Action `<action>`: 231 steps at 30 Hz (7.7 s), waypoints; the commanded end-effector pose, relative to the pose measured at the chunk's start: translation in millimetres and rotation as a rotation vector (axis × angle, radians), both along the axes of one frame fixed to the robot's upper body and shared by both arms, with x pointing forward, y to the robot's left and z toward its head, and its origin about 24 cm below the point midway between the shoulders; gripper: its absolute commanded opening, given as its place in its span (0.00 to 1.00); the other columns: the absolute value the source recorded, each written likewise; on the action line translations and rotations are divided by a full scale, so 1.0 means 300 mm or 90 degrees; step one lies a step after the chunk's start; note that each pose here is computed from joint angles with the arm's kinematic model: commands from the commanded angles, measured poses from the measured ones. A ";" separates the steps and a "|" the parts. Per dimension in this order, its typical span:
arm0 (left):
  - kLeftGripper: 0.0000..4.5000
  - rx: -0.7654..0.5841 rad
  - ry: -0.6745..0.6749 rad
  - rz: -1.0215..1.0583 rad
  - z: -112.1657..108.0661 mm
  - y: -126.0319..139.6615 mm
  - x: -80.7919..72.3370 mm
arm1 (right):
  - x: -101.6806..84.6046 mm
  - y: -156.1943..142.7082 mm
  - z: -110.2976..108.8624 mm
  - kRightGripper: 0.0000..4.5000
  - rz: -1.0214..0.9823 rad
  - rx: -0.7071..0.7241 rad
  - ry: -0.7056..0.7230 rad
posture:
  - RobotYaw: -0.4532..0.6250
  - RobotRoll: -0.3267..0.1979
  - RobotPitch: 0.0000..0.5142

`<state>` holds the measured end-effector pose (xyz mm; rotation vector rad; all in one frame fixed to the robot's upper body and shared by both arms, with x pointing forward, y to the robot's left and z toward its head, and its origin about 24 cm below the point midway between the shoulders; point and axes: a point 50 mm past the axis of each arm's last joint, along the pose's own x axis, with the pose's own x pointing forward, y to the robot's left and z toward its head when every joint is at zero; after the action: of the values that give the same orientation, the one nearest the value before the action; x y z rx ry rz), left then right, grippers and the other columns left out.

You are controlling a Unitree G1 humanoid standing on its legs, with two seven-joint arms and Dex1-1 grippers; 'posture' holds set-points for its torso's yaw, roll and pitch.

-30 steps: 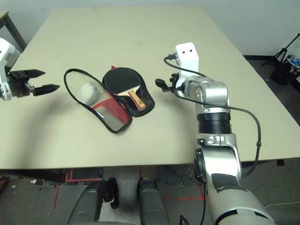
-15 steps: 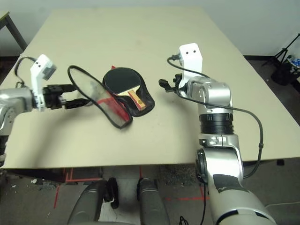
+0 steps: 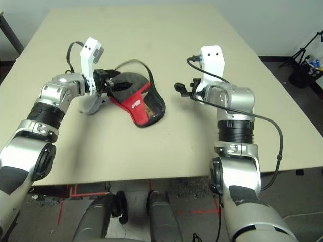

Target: Store the ping-pong paddle in its case and zip it.

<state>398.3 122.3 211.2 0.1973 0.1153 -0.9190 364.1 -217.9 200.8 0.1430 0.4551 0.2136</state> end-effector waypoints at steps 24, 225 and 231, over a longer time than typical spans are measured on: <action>1.00 0.049 0.010 0.040 -0.007 0.150 -0.157 | -0.077 0.190 -0.187 1.00 0.170 0.232 0.251 | 0.47 0.62 0.31; 0.11 0.180 -0.202 0.180 -0.128 -0.227 0.059 | -0.243 0.466 -0.245 1.00 0.592 -0.258 0.082 | 0.21 0.62 0.53; 0.11 0.138 -0.190 0.110 -0.134 -0.317 0.030 | -0.241 0.460 -0.241 1.00 0.578 -0.253 0.081 | 0.22 0.62 0.52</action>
<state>413.1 49.4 163.7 0.5364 0.0093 -0.6078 296.9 -79.3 154.0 -0.4848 0.5303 0.9936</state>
